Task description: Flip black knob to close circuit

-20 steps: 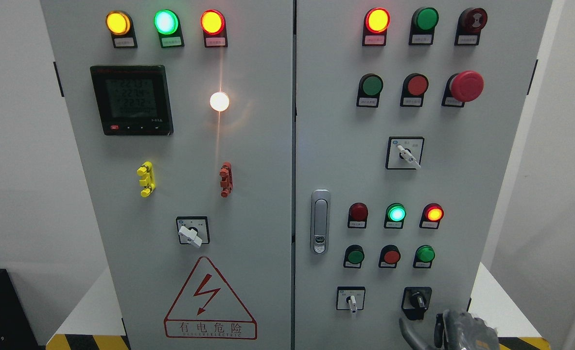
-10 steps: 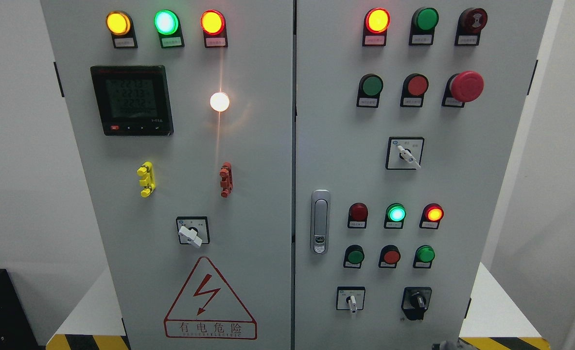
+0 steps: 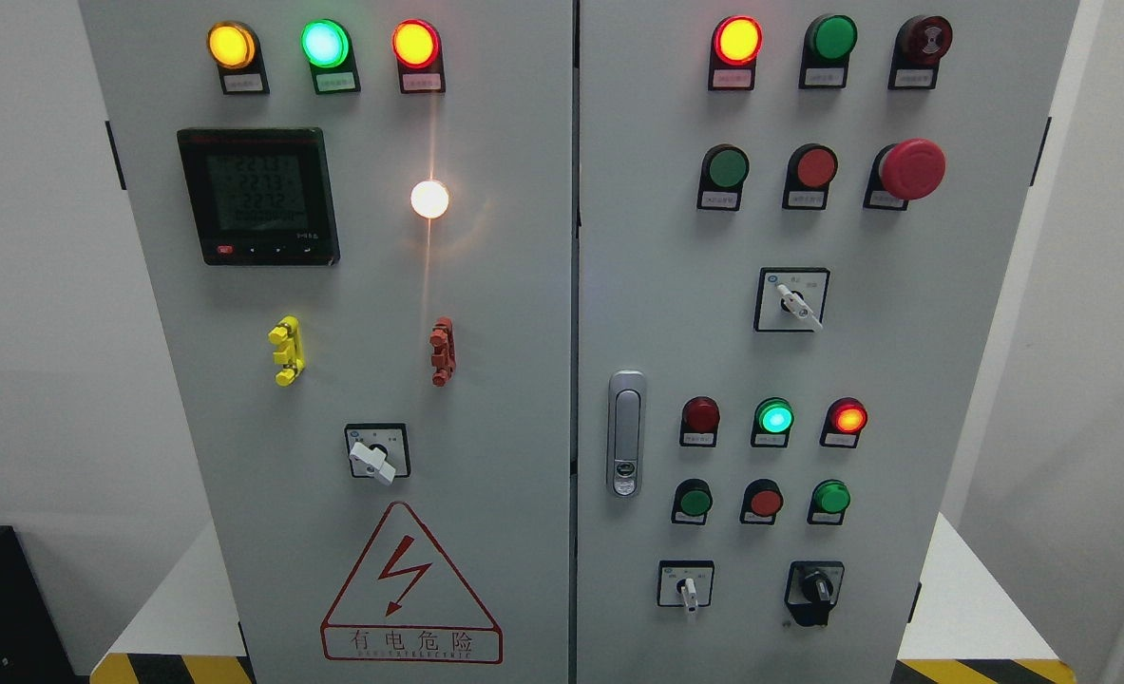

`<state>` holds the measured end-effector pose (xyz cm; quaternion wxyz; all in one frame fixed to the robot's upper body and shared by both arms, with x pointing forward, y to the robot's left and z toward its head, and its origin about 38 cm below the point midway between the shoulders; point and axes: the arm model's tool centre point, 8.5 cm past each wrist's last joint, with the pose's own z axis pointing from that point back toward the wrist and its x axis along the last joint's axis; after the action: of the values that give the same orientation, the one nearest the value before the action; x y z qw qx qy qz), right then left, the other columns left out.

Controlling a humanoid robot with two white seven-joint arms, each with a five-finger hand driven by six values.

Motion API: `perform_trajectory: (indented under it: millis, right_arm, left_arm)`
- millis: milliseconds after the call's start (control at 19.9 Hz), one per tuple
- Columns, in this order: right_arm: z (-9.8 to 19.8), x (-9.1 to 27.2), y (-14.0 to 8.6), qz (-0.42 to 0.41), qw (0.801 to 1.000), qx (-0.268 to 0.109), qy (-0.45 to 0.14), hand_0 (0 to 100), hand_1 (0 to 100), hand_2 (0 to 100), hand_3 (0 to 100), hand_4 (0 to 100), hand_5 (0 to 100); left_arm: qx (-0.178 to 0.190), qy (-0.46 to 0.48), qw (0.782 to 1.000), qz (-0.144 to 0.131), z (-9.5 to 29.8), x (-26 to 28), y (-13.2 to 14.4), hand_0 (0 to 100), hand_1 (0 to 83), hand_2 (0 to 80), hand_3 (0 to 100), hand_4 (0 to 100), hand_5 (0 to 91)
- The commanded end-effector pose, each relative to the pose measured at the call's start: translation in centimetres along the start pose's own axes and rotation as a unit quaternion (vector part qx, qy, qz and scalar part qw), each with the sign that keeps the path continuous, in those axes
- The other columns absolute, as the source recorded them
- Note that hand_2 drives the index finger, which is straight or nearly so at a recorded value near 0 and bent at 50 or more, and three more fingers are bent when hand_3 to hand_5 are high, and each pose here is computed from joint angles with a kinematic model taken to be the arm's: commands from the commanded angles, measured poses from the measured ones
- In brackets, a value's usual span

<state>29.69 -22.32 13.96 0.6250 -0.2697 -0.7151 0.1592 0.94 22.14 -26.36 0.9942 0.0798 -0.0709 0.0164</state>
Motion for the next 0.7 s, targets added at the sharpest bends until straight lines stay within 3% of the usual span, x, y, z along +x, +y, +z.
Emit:
perform_trajectory:
  millis: [0,100,201,351,502,653]
  right_arm:
    - [1.9,0.1,-1.0,-0.147,0.989,-0.016,0.006,0,0,33,51,53,50]
    - [2.0,0.2,-0.9,-0.202,0.979,-0.013,-0.001,0,0,25,43,45,44]
    - [2.2,0.6,-0.7,-0.246,0.969,-0.012,-0.014,0,0,13,29,29,29]
    - [2.3,0.9,-0.3,-0.286,0.958,-0.001,-0.014,0,0,5,17,14,13]
    - [2.3,1.0,-0.1,-0.319,0.947,0.003,-0.014,0,0,1,10,6,3]
    - [2.3,1.2,-0.1,-0.327,0.945,0.009,-0.026,0,0,0,6,1,0]
  left_arm:
    - [0.000,-0.001,1.000,0.000,0.0,0.0,0.0,12,55.6,0.0,0,0,0.0]
    - [0.000,-0.001,1.000,0.000,0.0,0.0,0.0,12,55.6,0.0,0,0,0.0]
    - [0.000,-0.001,1.000,0.000,0.0,0.0,0.0,12,55.6,0.0,0,0,0.0]
    - [0.000,0.000,1.000,-0.001,0.0,0.0,0.0,12,55.6,0.0,0,0,0.0]
    - [0.000,0.000,1.000,0.000,0.0,0.0,0.0,12,55.6,0.0,0,0,0.0]
    - [0.000,0.000,1.000,0.000,0.0,0.0,0.0,12,55.6,0.0,0,0,0.0]
